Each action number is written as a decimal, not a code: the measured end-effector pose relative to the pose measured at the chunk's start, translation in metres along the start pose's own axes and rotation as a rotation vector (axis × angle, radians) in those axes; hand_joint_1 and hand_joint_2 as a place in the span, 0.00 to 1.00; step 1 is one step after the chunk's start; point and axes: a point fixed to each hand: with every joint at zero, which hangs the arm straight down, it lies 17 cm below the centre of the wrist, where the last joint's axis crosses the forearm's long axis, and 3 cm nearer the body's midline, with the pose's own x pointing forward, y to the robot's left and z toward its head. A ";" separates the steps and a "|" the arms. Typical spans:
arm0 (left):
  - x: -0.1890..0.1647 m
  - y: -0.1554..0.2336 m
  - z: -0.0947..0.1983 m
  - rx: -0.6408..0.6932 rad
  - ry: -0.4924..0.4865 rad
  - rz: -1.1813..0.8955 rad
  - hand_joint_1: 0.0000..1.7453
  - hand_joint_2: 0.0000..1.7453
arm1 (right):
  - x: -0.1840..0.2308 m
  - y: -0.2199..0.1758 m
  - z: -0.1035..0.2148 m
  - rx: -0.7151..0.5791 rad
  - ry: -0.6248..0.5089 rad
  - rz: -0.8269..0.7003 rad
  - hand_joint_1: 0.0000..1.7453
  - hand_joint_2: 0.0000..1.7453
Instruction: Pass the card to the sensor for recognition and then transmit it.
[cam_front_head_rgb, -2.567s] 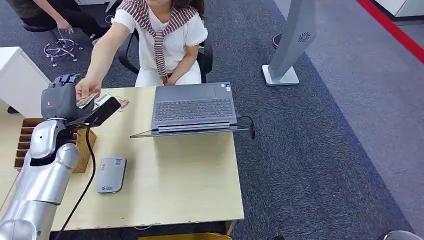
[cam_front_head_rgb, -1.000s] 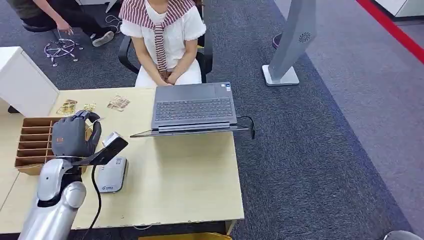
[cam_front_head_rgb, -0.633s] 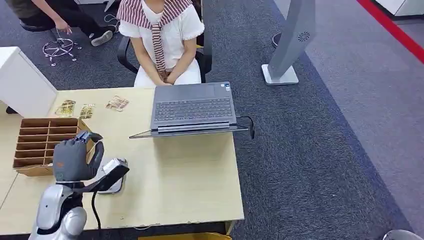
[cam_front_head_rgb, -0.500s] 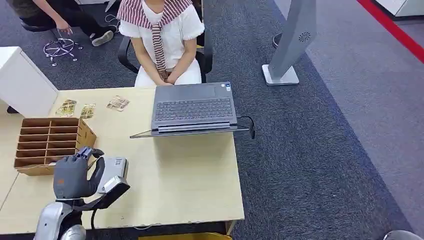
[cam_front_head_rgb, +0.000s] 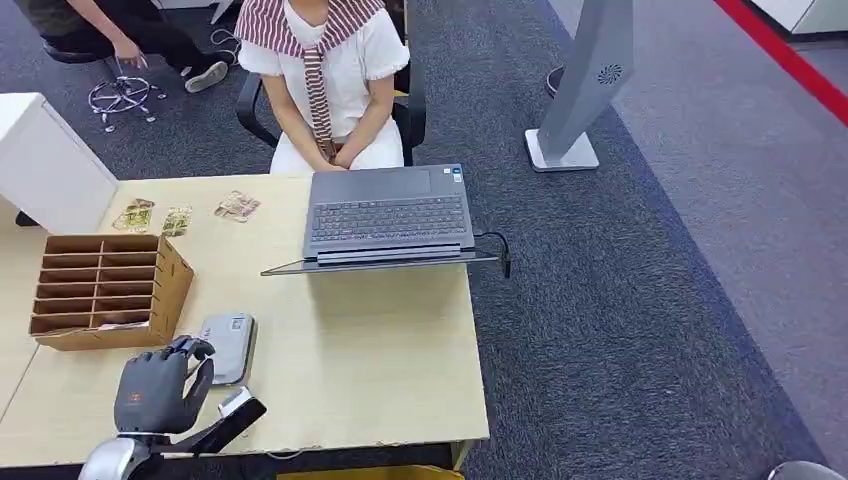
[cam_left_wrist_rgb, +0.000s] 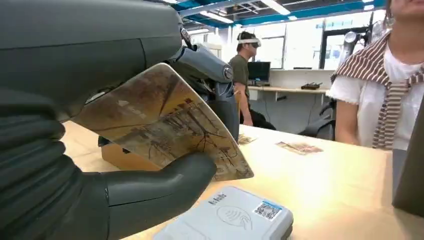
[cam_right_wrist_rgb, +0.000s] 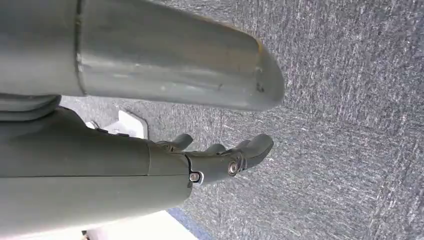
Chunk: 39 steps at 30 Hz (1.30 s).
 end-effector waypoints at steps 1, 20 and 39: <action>-0.002 -0.003 0.001 -0.010 0.006 -0.007 1.00 1.00 | 0.000 0.000 0.000 0.000 0.000 0.000 0.00 0.00; -0.026 -0.013 -0.022 -0.084 0.064 -0.095 1.00 1.00 | 0.001 0.002 0.000 0.016 -0.006 0.005 0.00 1.00; -0.022 0.000 -0.053 -0.062 0.071 -0.087 1.00 1.00 | 0.005 0.003 0.001 0.022 -0.027 0.012 0.00 1.00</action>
